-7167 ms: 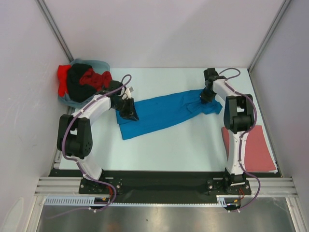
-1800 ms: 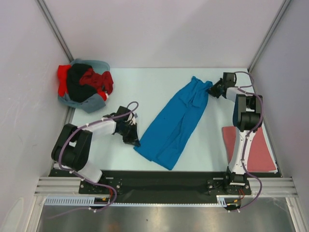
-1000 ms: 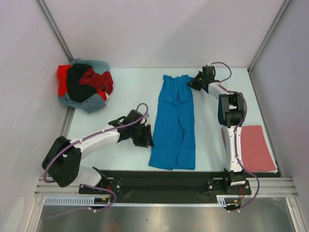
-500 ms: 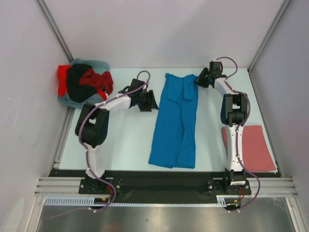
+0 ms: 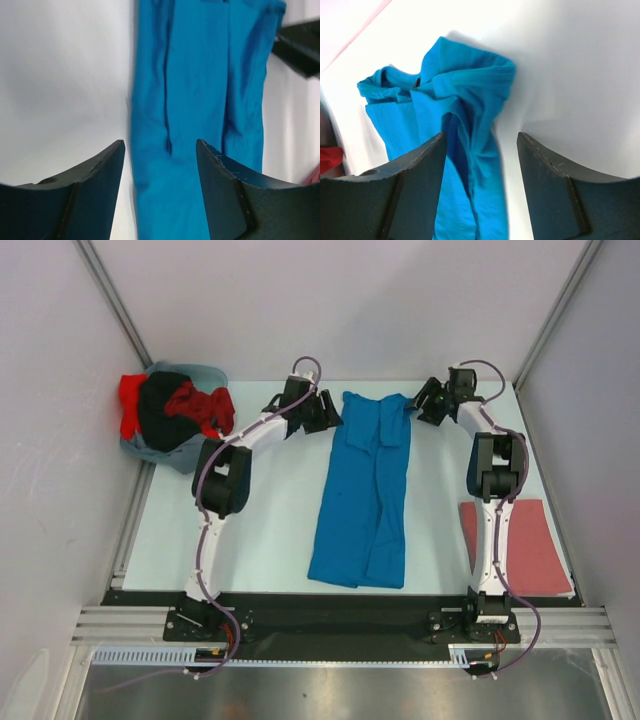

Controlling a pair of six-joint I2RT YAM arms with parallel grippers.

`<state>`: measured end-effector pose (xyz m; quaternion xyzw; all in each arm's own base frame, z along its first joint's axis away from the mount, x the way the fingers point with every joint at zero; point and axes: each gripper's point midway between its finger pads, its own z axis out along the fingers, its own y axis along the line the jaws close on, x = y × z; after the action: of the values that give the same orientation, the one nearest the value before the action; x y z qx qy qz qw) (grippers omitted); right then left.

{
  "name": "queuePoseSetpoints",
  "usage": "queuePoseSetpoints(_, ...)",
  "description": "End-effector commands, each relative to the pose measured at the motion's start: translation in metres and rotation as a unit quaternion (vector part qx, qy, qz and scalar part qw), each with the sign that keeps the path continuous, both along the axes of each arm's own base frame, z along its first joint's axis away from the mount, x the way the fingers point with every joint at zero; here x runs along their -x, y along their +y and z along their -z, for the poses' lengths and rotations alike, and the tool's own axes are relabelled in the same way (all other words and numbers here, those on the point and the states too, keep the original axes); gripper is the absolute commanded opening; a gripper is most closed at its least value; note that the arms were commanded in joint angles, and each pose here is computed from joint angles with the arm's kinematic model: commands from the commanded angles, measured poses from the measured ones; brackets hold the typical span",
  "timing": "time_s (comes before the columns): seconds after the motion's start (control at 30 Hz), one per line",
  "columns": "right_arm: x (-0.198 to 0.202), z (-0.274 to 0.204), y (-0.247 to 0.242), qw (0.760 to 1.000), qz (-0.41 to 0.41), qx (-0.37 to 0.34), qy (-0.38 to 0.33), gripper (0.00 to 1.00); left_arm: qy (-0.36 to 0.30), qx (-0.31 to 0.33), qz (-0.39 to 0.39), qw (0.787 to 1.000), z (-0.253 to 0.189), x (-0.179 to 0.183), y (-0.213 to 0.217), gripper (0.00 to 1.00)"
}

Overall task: Fold and stack the t-shirts
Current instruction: Fold the tshirt

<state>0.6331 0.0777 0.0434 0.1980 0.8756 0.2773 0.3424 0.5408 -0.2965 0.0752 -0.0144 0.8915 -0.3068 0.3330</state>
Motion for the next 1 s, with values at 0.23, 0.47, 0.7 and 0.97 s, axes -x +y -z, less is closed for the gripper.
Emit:
queuePoseSetpoints(0.23, 0.008, -0.008, -0.003, 0.998, -0.024, -0.060, -0.025, 0.76, -0.019, 0.094, -0.070, 0.993, 0.015, -0.072, -0.027, 0.61)
queuePoseSetpoints(0.47, 0.005, 0.000, 0.004, 0.996, -0.014, -0.085, -0.017, 0.76, -0.011, 0.159, -0.095, 0.983, 0.020, -0.086, -0.042, 0.54)
queuePoseSetpoints(0.7, 0.001, 0.014, -0.002, 0.997, 0.012, -0.077, -0.007, 0.71, -0.007, 0.177, -0.128, 0.976, 0.029, -0.094, -0.039, 0.34)
queuePoseSetpoints(0.97, -0.011, 0.027, -0.003, 0.997, 0.027, -0.076, -0.007, 0.53, -0.018, 0.228, -0.169, 0.959, 0.025, -0.112, -0.034, 0.00)
